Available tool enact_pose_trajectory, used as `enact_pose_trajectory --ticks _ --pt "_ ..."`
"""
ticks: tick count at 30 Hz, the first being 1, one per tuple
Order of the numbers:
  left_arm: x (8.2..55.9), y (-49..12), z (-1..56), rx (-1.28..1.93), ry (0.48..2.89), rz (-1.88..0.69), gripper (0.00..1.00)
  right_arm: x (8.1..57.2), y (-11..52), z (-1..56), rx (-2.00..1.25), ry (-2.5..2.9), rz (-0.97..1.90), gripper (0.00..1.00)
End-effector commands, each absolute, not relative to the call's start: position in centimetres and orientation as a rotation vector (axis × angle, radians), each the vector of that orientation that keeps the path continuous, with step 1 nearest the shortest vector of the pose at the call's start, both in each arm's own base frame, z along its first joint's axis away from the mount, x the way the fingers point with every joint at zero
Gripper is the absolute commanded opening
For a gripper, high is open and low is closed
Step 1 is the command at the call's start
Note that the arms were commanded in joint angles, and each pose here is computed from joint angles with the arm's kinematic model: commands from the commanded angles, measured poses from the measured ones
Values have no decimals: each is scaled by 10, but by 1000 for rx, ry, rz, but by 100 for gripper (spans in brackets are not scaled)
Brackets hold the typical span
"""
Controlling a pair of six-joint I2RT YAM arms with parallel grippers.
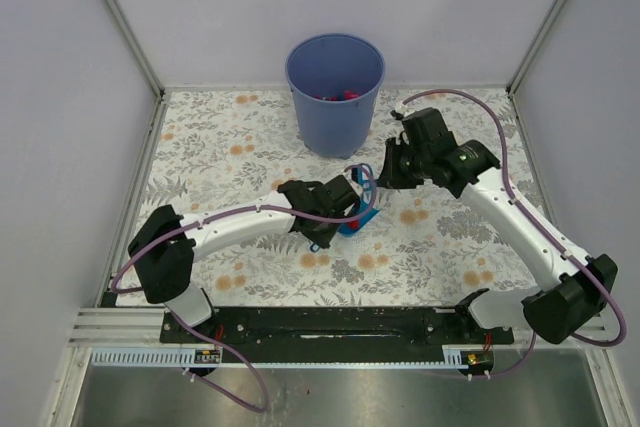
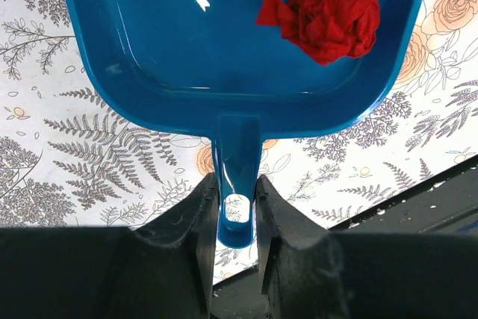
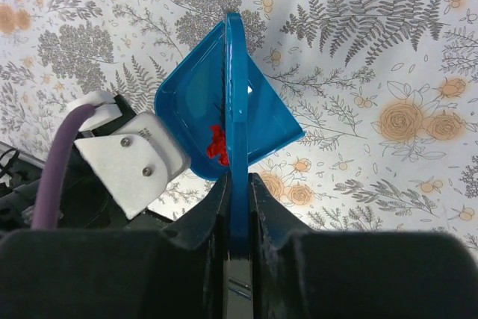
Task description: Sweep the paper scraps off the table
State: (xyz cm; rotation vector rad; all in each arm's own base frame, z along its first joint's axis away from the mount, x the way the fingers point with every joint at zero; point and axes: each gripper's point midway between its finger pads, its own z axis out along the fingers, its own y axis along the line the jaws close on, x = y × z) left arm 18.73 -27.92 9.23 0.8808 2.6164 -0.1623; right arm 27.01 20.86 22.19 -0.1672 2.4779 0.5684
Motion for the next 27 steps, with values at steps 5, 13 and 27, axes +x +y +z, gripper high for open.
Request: enact_pose_trajectory --ticks 5,13,27 --pt "195 -282 132 831 2550 -189 0 276 181 300 -3 2301 479 0" --pt "199 -289 171 849 2536 -194 0 275 141 346 228 2160 369 0" --pt "212 -302 224 834 2569 -139 0 231 104 301 521 2196 337 0"
